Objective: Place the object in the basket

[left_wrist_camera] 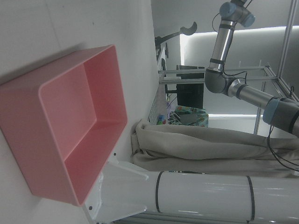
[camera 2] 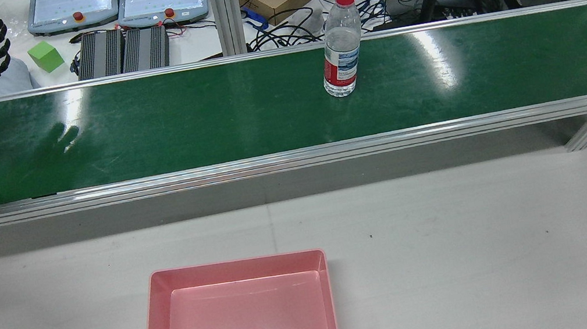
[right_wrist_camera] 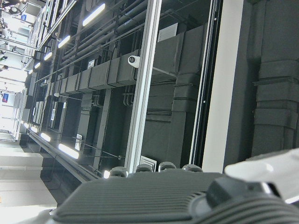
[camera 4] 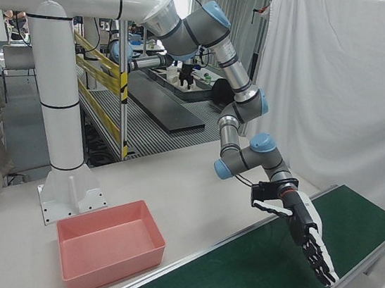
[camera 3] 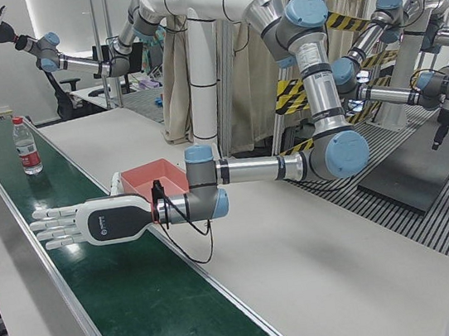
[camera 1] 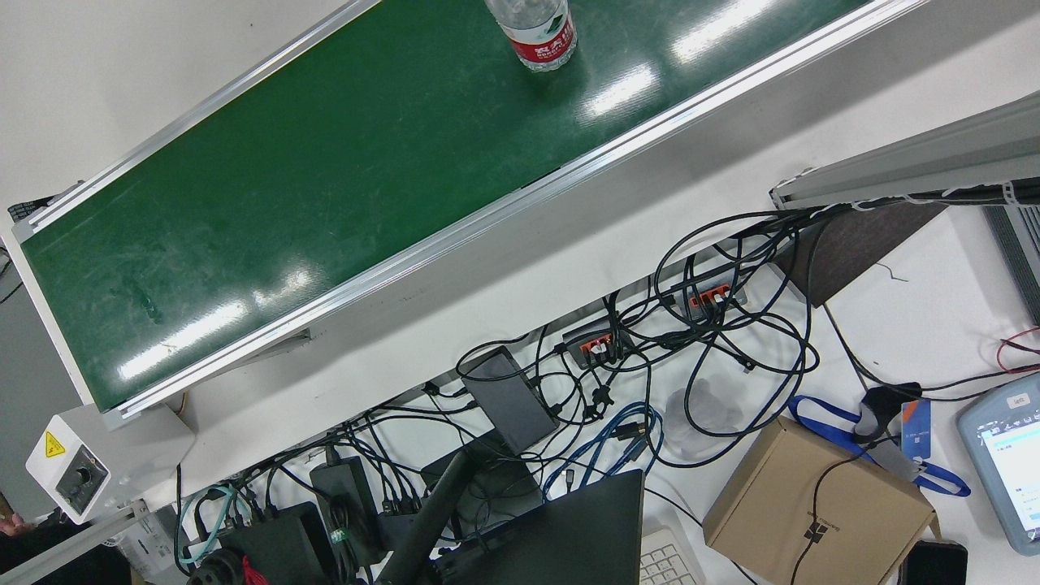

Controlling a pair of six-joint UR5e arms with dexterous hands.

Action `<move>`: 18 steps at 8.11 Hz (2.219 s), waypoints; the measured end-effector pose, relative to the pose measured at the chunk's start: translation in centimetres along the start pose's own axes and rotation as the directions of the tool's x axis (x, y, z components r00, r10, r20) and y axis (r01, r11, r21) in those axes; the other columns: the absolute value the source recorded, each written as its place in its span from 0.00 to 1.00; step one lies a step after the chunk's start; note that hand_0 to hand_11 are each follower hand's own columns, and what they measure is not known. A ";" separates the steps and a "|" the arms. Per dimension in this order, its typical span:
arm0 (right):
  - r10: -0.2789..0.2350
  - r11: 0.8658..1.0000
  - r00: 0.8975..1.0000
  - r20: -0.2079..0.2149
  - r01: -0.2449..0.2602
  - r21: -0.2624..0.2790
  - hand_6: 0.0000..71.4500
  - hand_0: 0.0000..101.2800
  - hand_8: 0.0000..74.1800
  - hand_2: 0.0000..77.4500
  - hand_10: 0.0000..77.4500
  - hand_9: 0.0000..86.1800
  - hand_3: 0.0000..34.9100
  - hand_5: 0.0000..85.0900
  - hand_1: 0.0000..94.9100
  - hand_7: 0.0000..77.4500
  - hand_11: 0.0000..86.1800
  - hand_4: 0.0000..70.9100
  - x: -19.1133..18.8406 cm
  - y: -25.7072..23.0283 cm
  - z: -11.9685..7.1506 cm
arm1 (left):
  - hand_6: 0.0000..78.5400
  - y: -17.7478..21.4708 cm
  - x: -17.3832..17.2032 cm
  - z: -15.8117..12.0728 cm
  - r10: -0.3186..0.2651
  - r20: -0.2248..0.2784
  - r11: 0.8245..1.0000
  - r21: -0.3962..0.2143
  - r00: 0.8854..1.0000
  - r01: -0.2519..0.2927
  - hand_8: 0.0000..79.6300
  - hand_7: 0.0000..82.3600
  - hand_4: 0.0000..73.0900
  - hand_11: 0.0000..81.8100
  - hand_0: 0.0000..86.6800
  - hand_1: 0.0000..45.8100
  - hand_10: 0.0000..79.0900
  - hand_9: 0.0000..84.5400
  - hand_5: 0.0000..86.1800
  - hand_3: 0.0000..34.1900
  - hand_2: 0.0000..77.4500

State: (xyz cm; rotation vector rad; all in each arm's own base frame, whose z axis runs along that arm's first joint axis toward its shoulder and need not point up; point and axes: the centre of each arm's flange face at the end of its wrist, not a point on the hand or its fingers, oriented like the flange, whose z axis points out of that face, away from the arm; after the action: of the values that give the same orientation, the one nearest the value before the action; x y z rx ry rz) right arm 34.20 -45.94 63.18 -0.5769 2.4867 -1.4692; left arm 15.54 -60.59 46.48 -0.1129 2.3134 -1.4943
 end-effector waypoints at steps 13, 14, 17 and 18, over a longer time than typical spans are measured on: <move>0.000 1.000 1.000 0.000 0.000 0.000 0.00 0.00 0.00 0.01 0.00 0.00 0.01 0.00 0.00 0.01 0.00 0.01 0.0 0.0 0.0 | 0.01 0.0 0.0 0.0 -0.002 -0.006 1.000 -0.006 1.000 0.002 0.01 0.01 0.01 0.02 0.58 0.02 0.01 0.01 0.09 0.01 0.01; 0.000 1.000 1.000 0.000 0.000 0.000 0.00 0.00 0.00 0.01 0.00 0.00 0.01 0.00 0.00 0.01 0.00 0.01 0.0 0.0 0.0 | 0.01 0.0 0.1 0.1 0.004 -0.012 1.000 -0.010 1.000 -0.004 0.01 0.01 0.01 0.02 0.58 0.02 0.01 0.01 0.09 0.05 0.01; 0.000 1.000 1.000 0.000 0.000 0.000 0.00 0.00 0.00 0.01 0.01 0.00 0.00 0.00 0.00 0.01 0.00 0.01 0.0 0.0 0.0 | 0.01 0.8 -2.4 0.6 0.025 0.000 1.000 -0.007 1.000 -0.025 0.01 0.01 0.01 0.01 0.58 0.02 0.01 0.01 0.08 0.03 0.01; 0.000 1.000 1.000 0.000 0.000 0.001 0.00 0.00 0.00 0.01 0.01 0.00 0.00 0.00 0.00 0.01 0.00 0.01 0.0 0.0 0.0 | 0.01 1.0 -3.2 0.8 0.024 0.010 1.000 -0.005 1.000 -0.024 0.00 0.01 0.01 0.01 0.58 0.02 0.01 0.01 0.08 0.03 0.01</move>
State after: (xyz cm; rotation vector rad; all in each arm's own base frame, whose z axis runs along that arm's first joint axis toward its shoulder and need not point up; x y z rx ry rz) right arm 34.21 -45.93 63.19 -0.5771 2.4861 -1.4697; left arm 18.92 -59.92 46.15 -0.0936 2.3027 -1.4726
